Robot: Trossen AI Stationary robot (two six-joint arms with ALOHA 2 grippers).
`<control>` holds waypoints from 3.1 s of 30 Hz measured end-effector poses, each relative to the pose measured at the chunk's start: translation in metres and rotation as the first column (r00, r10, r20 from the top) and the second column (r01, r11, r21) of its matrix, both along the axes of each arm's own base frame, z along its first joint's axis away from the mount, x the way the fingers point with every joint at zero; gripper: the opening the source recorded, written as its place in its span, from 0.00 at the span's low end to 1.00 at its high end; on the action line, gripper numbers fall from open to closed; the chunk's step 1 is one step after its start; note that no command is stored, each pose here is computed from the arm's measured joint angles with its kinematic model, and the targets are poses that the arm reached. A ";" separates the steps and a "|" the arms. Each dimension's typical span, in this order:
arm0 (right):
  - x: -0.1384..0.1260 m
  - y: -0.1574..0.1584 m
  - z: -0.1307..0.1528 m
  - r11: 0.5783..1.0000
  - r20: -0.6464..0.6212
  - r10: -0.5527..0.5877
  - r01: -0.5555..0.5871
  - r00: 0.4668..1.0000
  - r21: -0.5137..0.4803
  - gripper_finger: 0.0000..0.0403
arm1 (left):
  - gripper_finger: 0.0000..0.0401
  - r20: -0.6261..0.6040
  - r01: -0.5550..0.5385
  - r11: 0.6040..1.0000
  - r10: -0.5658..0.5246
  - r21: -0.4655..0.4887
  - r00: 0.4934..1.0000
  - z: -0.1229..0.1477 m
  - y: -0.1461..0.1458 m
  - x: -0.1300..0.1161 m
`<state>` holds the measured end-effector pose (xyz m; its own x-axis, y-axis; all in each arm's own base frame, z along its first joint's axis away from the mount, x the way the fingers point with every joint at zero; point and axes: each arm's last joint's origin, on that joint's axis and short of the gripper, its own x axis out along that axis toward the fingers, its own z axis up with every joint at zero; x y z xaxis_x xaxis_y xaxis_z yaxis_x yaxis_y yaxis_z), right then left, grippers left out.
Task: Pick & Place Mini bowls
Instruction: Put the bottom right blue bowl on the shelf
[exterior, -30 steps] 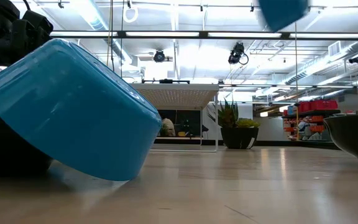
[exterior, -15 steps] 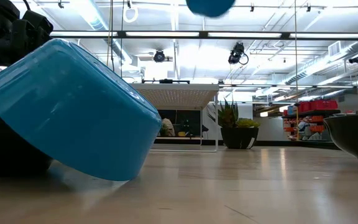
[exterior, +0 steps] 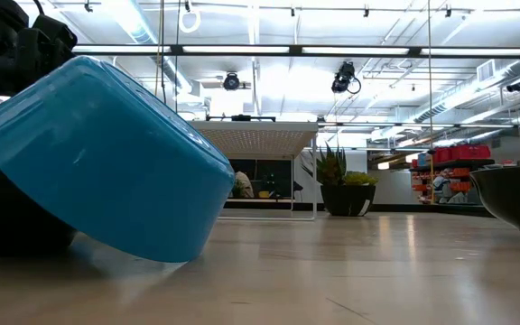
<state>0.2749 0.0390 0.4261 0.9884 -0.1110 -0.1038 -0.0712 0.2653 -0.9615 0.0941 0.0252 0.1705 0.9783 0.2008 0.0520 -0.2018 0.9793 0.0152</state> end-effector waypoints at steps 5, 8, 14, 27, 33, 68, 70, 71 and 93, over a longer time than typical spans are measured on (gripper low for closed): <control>0.010 0.001 -0.006 1.000 -0.005 -0.004 0.004 1.000 0.019 0.62 | 0.81 0.006 0.003 1.000 -0.003 0.002 1.000 0.001 0.000 0.000; 0.016 0.003 -0.009 1.000 0.000 -0.001 0.001 1.000 0.023 0.62 | 0.81 0.008 0.003 1.000 -0.003 0.003 1.000 0.001 0.000 0.000; 0.026 0.005 -0.011 0.999 0.037 -0.013 0.011 0.999 0.044 0.62 | 0.81 0.027 -0.005 1.000 0.005 0.005 1.000 0.003 0.000 0.000; 0.032 0.005 -0.012 0.999 0.067 -0.028 0.026 0.997 0.030 0.62 | 0.81 0.030 -0.003 0.996 0.006 -0.093 1.000 0.045 -0.002 -0.006; 0.032 0.005 -0.010 0.997 0.083 -0.006 -0.001 0.997 0.074 0.62 | 0.81 -0.009 0.032 0.999 -0.033 -0.024 0.999 0.097 -0.002 -0.001; 0.032 0.008 -0.007 0.955 0.136 0.030 -0.068 0.990 0.290 0.62 | 0.81 -0.249 0.404 0.840 -0.331 0.362 0.910 0.269 0.000 0.102; 0.032 0.008 -0.007 0.951 0.138 0.028 -0.069 0.990 0.302 0.62 | 0.81 -0.253 0.418 0.821 -0.342 0.388 0.905 0.272 -0.003 0.107; 0.032 0.008 -0.007 0.949 0.138 0.027 -0.069 0.990 0.308 0.62 | 0.81 -0.252 0.426 0.814 -0.350 0.395 0.902 0.274 -0.005 0.109; 0.032 0.012 -0.008 0.909 0.128 0.160 -0.197 0.979 0.367 0.62 | 0.43 -0.307 0.569 0.746 -0.483 0.347 0.820 0.266 -0.032 0.132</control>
<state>0.3064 0.0509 0.4179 0.9952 0.0971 -0.0101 -0.0666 0.5997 -0.7975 0.2258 -0.0065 0.4368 0.9199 -0.3462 -0.1844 0.3921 0.8207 0.4155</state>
